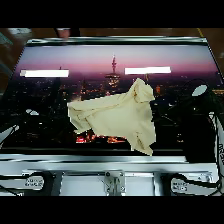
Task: Fold the shirts.
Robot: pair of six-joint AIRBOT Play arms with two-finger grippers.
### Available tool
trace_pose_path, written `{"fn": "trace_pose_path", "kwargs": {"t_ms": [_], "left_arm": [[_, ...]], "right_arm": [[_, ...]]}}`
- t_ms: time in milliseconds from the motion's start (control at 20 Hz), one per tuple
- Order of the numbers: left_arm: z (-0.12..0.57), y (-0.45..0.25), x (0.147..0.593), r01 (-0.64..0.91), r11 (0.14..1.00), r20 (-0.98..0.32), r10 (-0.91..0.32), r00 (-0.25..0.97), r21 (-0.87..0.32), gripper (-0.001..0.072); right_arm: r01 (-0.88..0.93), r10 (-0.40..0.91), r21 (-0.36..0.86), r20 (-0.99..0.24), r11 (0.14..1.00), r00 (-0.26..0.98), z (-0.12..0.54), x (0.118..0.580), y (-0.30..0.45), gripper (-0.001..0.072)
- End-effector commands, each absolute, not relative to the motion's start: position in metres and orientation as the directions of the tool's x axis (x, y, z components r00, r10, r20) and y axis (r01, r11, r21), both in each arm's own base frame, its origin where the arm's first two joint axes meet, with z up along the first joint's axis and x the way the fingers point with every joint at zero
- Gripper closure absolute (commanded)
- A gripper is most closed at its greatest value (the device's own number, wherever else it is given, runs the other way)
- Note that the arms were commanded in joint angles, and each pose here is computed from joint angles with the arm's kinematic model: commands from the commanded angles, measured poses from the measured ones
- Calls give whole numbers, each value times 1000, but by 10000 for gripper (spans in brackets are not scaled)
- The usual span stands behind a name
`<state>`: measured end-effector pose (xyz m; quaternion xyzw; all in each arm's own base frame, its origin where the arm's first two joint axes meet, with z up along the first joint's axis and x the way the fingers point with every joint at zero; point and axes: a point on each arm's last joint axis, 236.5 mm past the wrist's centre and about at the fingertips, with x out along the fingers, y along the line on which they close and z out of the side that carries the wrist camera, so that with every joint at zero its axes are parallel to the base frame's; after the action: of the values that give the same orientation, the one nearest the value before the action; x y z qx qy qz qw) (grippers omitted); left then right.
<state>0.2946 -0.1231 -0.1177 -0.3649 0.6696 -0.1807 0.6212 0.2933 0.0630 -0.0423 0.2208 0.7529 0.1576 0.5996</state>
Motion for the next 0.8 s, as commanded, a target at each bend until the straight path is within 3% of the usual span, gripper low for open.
{"fn": "trace_pose_path", "kwargs": {"t_ms": [0,150,300,450,500,550,600,750], "left_arm": [[-95,-129,290,-209,636,-655,-755,31,-743,671],[-67,-119,302,-151,644,-660,-741,119,-750,672],[-45,-114,307,-104,653,-660,-730,178,-751,671],[-39,-114,308,-88,656,-659,-728,191,-750,671],[-39,-113,308,-88,656,-659,-727,192,-750,672],[-39,-113,309,-87,656,-659,-727,193,-750,672],[-36,-112,311,-79,659,-659,-725,200,-748,672],[-2,-102,335,-4,681,-653,-699,290,-732,673]], "right_arm": [[193,454,415,-852,889,-260,-63,267,41,87],[297,512,450,-841,842,-174,-92,269,51,86],[340,488,441,-870,831,-63,-116,287,57,86],[316,478,443,-878,839,-37,-128,295,81,99],[276,473,443,-879,853,-51,-129,293,89,298],[243,465,438,-883,866,-67,-128,290,95,610],[221,464,437,-882,872,-87,-122,287,97,649],[110,462,458,-887,882,-15,-67,303,93,650]]}}
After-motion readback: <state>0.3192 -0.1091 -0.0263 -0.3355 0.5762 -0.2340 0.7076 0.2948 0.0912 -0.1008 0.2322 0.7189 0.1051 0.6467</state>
